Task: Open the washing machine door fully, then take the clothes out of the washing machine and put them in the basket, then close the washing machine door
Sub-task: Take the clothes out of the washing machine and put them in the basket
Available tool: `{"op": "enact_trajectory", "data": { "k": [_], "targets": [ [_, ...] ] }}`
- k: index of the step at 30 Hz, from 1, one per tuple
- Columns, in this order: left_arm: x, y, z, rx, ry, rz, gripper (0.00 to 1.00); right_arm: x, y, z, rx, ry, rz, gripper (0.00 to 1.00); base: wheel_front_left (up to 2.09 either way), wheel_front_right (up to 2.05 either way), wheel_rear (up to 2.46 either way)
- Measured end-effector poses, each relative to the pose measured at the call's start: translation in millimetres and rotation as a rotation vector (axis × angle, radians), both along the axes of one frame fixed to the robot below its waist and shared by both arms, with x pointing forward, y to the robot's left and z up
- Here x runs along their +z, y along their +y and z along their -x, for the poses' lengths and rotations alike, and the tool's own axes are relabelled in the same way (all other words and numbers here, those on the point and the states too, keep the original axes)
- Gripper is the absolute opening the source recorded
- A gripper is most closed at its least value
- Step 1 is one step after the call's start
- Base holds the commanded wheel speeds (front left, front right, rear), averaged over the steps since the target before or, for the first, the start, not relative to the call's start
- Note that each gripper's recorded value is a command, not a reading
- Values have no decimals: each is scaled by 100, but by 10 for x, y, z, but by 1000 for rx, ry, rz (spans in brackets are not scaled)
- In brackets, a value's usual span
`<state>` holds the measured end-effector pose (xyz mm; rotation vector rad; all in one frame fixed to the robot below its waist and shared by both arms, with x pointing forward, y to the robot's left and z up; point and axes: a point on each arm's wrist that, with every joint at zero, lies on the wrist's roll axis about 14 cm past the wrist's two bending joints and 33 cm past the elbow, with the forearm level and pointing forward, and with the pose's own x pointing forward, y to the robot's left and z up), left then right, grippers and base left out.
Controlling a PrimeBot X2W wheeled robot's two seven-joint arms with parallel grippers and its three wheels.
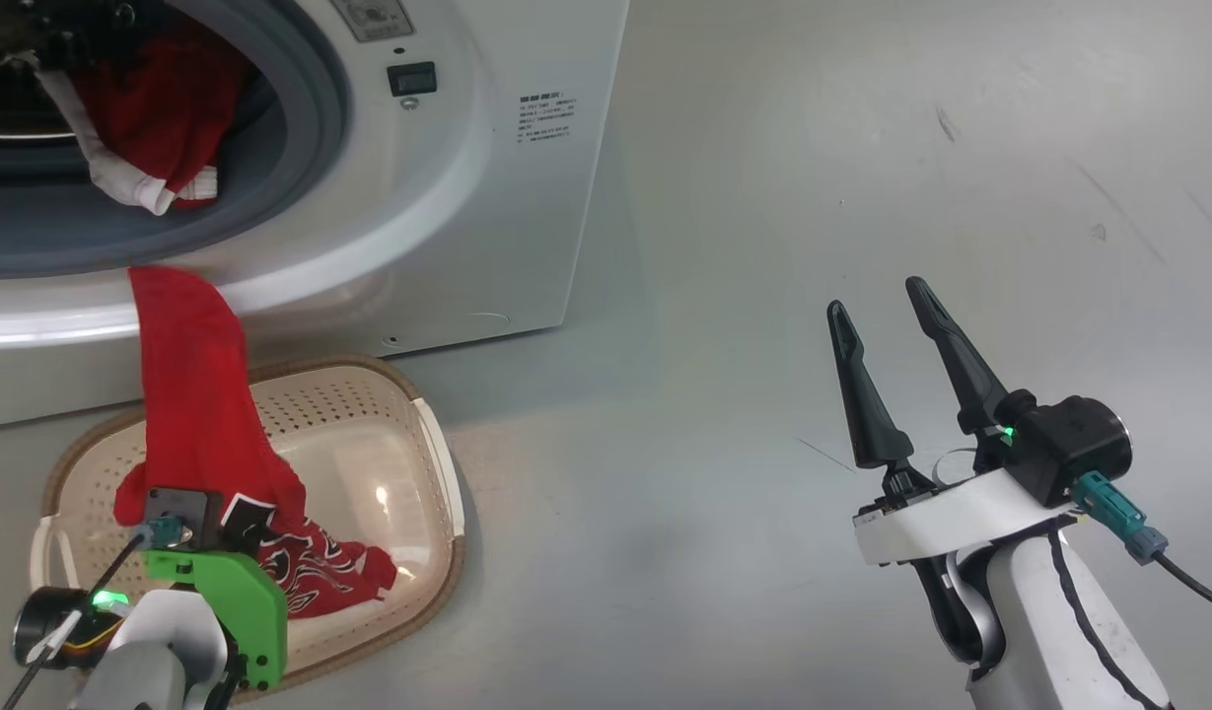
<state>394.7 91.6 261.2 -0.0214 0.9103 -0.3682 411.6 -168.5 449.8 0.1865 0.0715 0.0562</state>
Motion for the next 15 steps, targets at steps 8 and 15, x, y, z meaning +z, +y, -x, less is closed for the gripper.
{"op": "enact_trajectory", "data": {
  "k": [8,15],
  "targets": [
    [-370,-60,130,-57,132,-33,0,-98,-141,-25,-37,28,15,100,0,0,0],
    [-598,-137,5,-80,175,-48,0,-205,-270,-39,-71,60,34,100,0,0,0]
  ]
}}
